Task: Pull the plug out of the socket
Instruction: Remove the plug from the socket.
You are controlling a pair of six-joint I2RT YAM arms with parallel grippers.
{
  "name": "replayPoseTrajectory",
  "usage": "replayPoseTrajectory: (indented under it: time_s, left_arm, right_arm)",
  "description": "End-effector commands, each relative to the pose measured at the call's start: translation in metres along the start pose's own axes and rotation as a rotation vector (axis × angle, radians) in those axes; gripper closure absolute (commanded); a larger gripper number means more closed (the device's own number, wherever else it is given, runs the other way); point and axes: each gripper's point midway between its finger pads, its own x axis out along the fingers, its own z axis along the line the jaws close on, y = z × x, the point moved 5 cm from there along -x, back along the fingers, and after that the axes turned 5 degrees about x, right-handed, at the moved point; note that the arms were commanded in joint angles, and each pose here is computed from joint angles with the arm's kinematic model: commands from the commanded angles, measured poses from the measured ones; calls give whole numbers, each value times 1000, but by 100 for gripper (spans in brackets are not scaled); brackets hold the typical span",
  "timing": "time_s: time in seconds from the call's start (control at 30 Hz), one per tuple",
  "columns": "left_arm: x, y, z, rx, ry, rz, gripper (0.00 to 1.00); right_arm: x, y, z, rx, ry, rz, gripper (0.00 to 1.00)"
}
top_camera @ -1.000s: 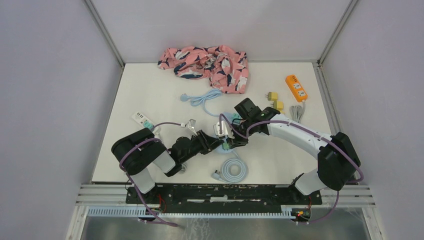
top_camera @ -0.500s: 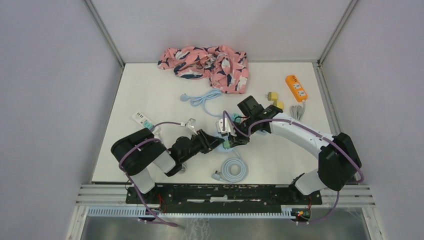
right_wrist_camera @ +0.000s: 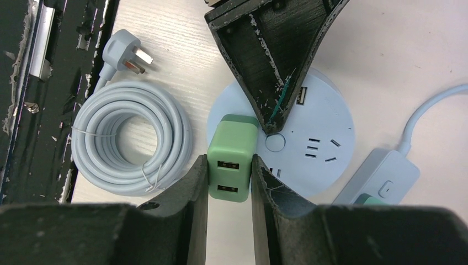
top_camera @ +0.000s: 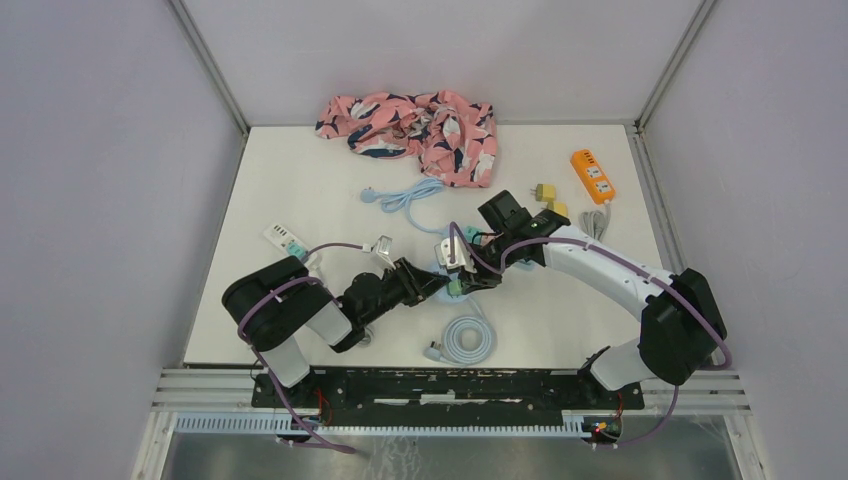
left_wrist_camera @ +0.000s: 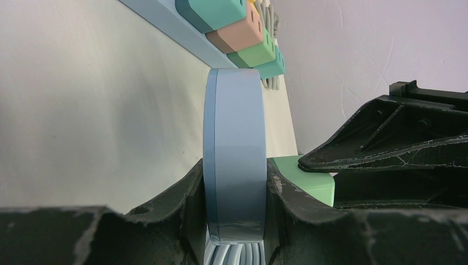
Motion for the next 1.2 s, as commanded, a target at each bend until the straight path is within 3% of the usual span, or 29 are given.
replayPoseTrajectory:
  time_s: [0.0,0.93,1.17]
  left_arm:
    - [-12,-4,60,32,-291,-73,97]
    - [-15,-5,64,46,-316,-79,97]
    - [-15,-6,68,51,-342,-83,97]
  right_arm:
    - [-32,-4,28,68,-63,13,100]
    - [-48,-3,22,125,-28,-34,100]
    - [-26,-4,33,110,-94,-36,100]
